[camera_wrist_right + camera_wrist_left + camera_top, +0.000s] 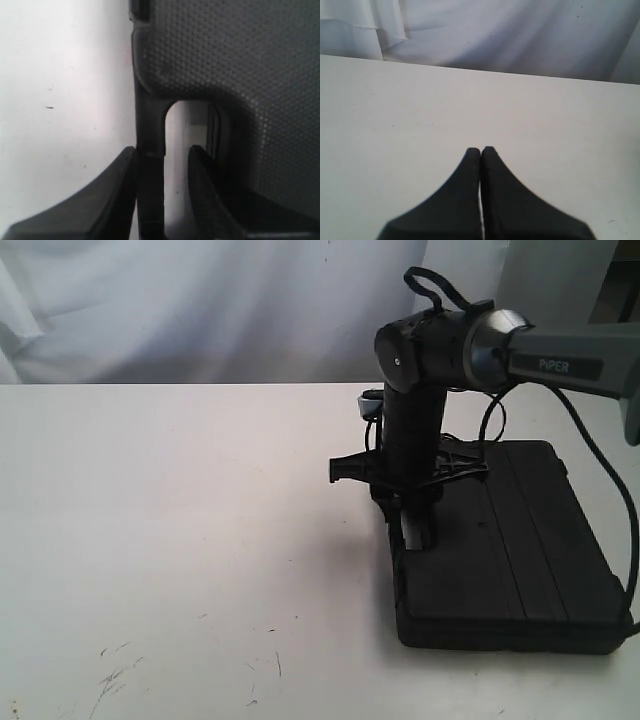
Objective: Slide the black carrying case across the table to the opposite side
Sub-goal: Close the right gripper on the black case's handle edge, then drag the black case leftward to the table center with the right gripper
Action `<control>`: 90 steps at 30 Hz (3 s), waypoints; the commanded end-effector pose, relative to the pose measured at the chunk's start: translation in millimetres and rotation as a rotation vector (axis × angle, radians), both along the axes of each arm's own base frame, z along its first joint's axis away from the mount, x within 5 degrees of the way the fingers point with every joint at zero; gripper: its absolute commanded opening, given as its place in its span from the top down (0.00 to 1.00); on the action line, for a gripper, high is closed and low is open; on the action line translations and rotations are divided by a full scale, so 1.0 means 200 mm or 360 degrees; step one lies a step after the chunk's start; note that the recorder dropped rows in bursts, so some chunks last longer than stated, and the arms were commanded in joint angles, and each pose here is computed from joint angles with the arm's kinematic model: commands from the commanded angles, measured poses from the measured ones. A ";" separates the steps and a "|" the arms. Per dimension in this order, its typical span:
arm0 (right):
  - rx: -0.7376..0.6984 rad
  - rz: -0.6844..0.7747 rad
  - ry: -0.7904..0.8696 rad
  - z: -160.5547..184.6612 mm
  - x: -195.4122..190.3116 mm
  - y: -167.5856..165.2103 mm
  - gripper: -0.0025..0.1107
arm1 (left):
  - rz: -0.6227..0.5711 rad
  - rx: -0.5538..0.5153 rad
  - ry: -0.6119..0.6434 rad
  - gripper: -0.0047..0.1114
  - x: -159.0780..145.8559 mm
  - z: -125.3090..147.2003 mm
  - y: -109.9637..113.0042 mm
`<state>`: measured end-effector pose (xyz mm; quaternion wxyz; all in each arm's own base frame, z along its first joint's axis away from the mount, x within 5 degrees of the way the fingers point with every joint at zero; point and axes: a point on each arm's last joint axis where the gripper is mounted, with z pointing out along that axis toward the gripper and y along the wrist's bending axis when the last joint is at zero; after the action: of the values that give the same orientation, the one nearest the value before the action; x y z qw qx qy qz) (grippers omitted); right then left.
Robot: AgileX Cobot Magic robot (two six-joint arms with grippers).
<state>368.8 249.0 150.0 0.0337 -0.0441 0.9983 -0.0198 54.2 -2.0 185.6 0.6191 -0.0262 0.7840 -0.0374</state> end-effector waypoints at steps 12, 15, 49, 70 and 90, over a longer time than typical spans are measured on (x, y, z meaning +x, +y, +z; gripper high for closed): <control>0.0033 0.0038 0.0062 -0.07 0.01 0.01 0.78 | 0.0001 -0.0004 -0.0017 0.96 0.00 0.00 0.00; 0.0041 0.0037 0.0097 -0.07 0.00 0.01 0.84 | 0.0001 -0.0004 -0.0017 0.96 0.00 0.00 0.00; 0.0416 0.0215 -0.0040 0.04 -0.19 0.46 0.98 | 0.0001 -0.0004 -0.0017 0.96 0.00 0.00 0.00; 0.0519 0.0164 -0.0157 0.06 -0.18 0.52 0.98 | 0.0001 -0.0004 -0.0017 0.96 0.00 0.00 0.00; 0.0746 0.0055 -0.0262 0.09 -0.22 0.65 0.98 | 0.0001 -0.0004 -0.0017 0.96 0.00 0.00 0.00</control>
<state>327.9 365.1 152.0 0.0941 -0.0581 0.9798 0.1665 54.2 -2.0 185.6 0.6191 -0.0262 0.7840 -0.0374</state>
